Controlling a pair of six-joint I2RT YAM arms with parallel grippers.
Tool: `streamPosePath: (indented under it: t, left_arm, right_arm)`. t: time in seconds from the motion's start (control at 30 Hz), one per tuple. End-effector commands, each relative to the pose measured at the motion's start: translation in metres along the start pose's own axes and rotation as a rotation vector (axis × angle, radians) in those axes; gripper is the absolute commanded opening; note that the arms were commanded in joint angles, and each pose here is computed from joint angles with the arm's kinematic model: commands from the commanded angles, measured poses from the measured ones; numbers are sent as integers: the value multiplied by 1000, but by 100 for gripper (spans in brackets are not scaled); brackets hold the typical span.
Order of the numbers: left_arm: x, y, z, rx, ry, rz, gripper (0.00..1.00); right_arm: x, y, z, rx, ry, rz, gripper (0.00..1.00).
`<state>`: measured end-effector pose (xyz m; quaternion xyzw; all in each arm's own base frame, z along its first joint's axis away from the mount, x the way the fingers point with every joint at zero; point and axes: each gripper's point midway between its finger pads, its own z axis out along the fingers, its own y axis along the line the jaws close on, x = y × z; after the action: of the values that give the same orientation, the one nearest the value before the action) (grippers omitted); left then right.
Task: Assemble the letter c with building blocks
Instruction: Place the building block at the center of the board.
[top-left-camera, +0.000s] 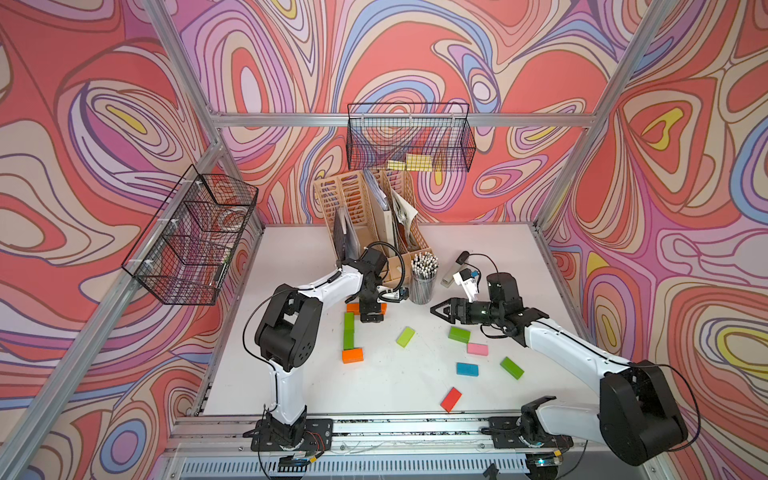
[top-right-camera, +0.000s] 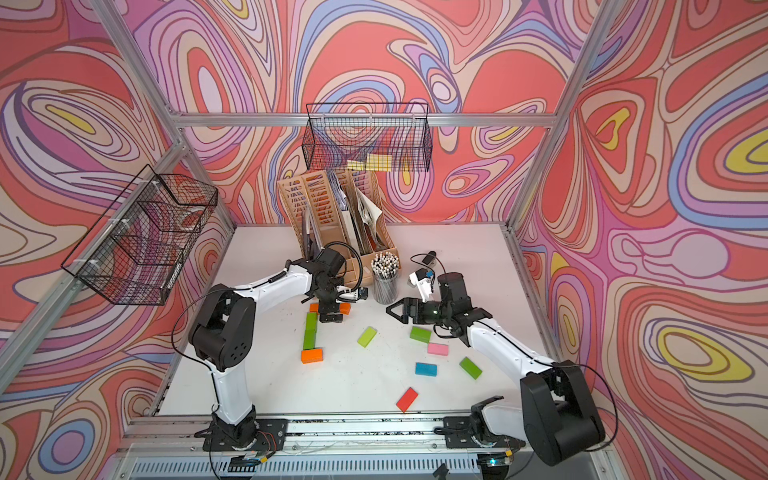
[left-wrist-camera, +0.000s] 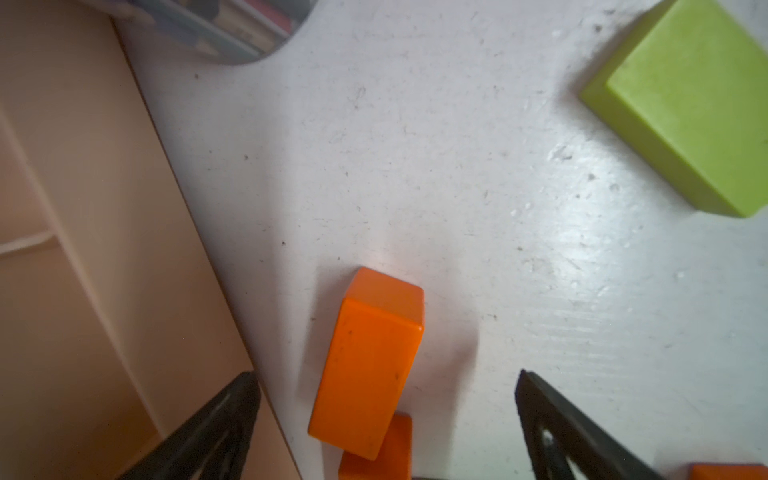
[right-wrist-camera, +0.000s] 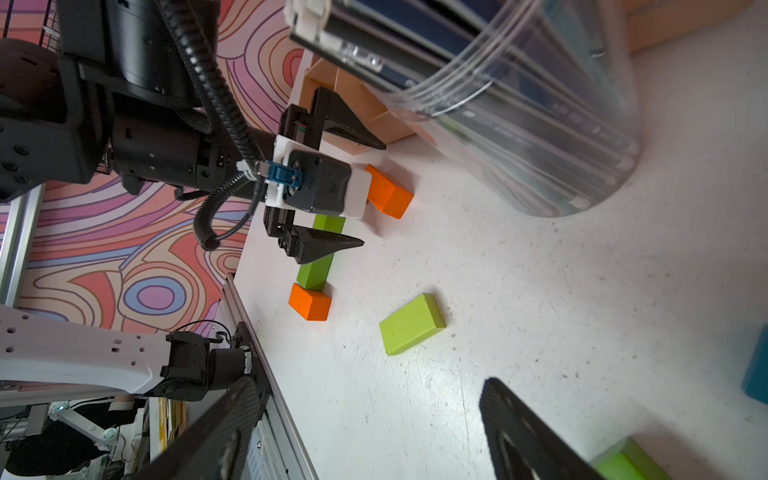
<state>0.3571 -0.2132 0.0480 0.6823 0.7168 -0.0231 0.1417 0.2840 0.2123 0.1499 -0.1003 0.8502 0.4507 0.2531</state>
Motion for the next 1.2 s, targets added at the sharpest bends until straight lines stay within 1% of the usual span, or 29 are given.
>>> streamPosePath:
  t: [0.0,0.03,0.1,0.2,0.3,0.43,0.5,0.6,0.7,0.73,0.8,0.87,1.07,1.17]
  left_arm:
    - [-7,6,-12,-33,-52,-30,99]
    - [-9,8,-15,-45,-64,-49,99]
    - [-13,15,-25,-98,-89,-137,99]
    - [-17,23,-39,-177,-118,-340,99]
    - [-17,22,-47,-206,-135,-534,99]
    - [-9,16,-51,-198,-101,-803,99]
    - [-10,9,-51,-190,-98,-908,99]
    - [-15,-1,-52,-216,-93,-982,99]
    - [-22,-6,-57,-241,-121,-1031,100]
    - [-21,-6,-57,-246,-122,-1055,99]
    - [-19,-6,-57,-253,-119,-1100,92]
    - [-17,-7,-54,-255,-107,-1119,88]
    - [-8,-8,-43,-268,-53,-1159,87]
    - [-6,-7,-37,-271,-50,-1200,87]
  right_arm:
    - [0,4,-2,-12,-11,-24,88]
    - [0,4,-1,-11,-9,-22,88]
    - [0,2,-1,-8,-9,-20,88]
    - [1,0,0,0,-3,-13,88]
    - [1,-1,2,-1,1,-7,88]
    - [1,0,1,-2,0,-7,88]
    - [1,0,1,-3,-2,-8,88]
    - [1,0,0,-3,-3,-8,88]
    - [1,1,0,-8,-2,-5,88]
    - [1,1,0,-9,-2,-5,88]
    - [1,2,0,-12,-3,-7,88]
    - [1,2,0,-12,-4,-5,88]
    - [1,2,-1,-10,-6,-7,88]
    - [2,1,0,-7,-3,-4,88]
